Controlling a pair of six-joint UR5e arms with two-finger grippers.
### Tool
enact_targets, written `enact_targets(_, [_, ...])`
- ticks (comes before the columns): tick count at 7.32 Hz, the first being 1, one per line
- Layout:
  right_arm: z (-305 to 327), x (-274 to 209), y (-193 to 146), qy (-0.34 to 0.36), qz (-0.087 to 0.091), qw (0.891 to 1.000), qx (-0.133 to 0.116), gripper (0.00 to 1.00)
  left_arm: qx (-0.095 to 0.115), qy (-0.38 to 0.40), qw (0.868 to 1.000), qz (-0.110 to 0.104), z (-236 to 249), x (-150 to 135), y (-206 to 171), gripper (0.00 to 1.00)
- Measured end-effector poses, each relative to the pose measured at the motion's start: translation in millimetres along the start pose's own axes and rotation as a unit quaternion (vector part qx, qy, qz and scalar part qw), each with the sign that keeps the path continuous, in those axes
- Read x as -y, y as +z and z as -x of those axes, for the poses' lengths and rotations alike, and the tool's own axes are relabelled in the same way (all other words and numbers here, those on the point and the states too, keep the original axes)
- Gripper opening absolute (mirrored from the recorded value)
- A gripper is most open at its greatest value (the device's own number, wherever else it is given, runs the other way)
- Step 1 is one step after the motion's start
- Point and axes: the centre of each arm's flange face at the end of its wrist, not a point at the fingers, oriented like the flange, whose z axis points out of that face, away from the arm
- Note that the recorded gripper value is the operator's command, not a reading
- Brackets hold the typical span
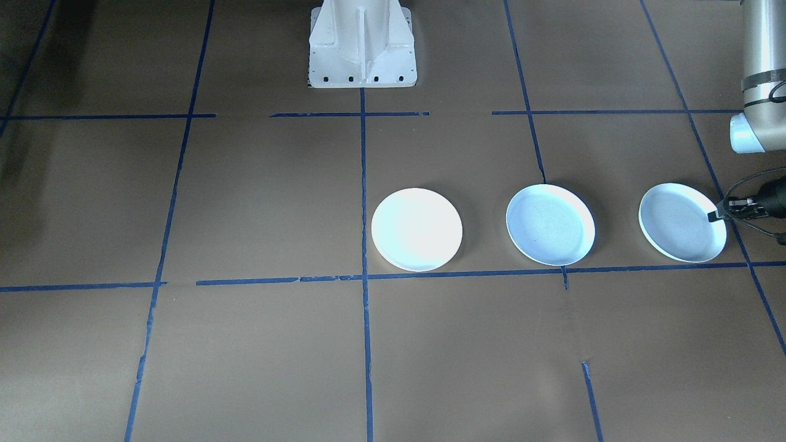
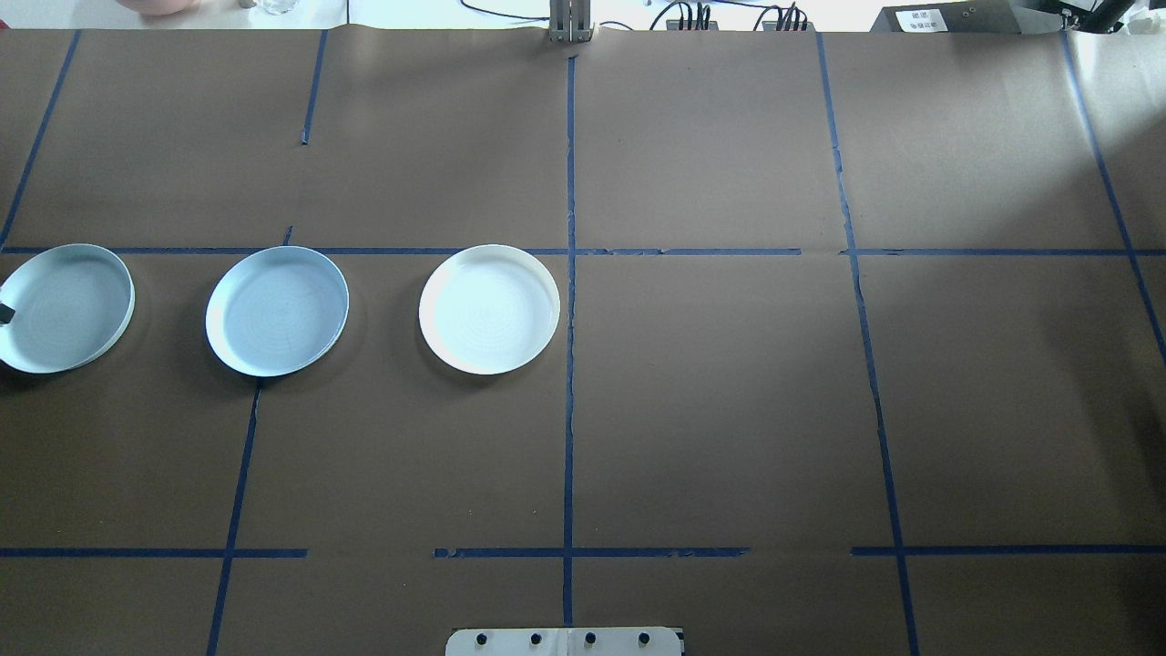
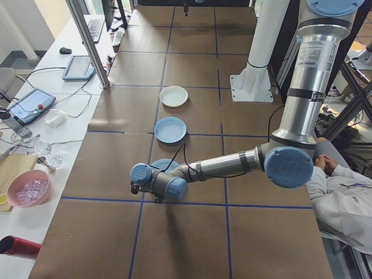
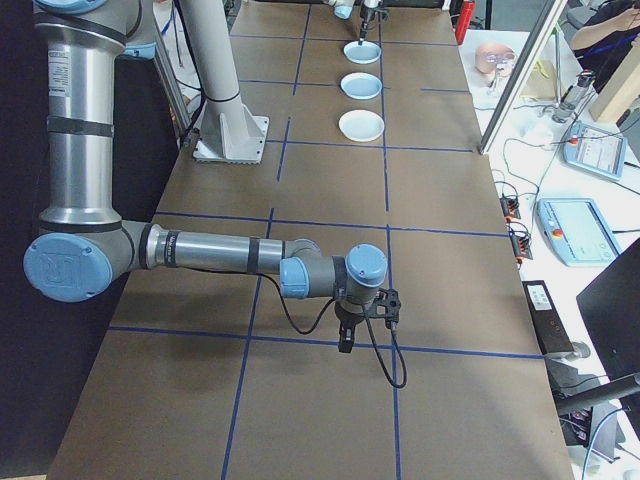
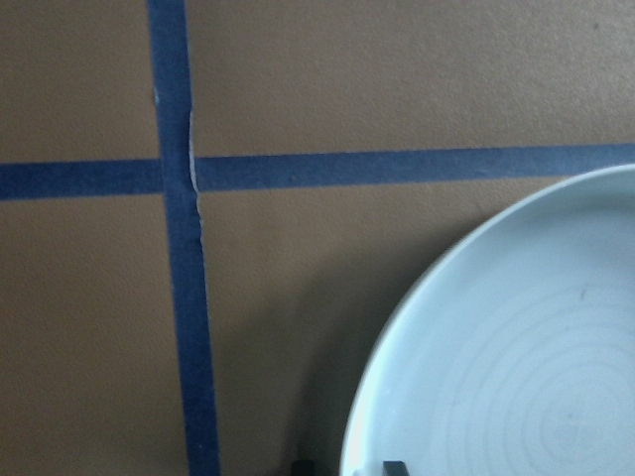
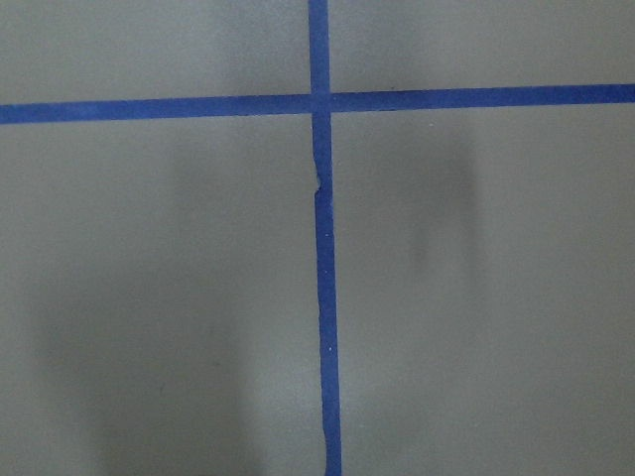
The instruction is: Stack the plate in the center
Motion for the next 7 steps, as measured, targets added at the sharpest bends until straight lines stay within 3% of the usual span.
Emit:
enact_targets(5, [-0.2,-0.1,-0.1,0.0,0.0,1.0,0.0,1.0,-0.062,0.044,0.997,-0.03,-43.9,1.5,-57.7,0.0])
enact_targets(7, [-0.1,0.0,-0.1,0.0,0.0,1.0,0.0,1.0,-0.08,0.03,0.996,-0.031,-77.4,5.8,-68.0,0.0])
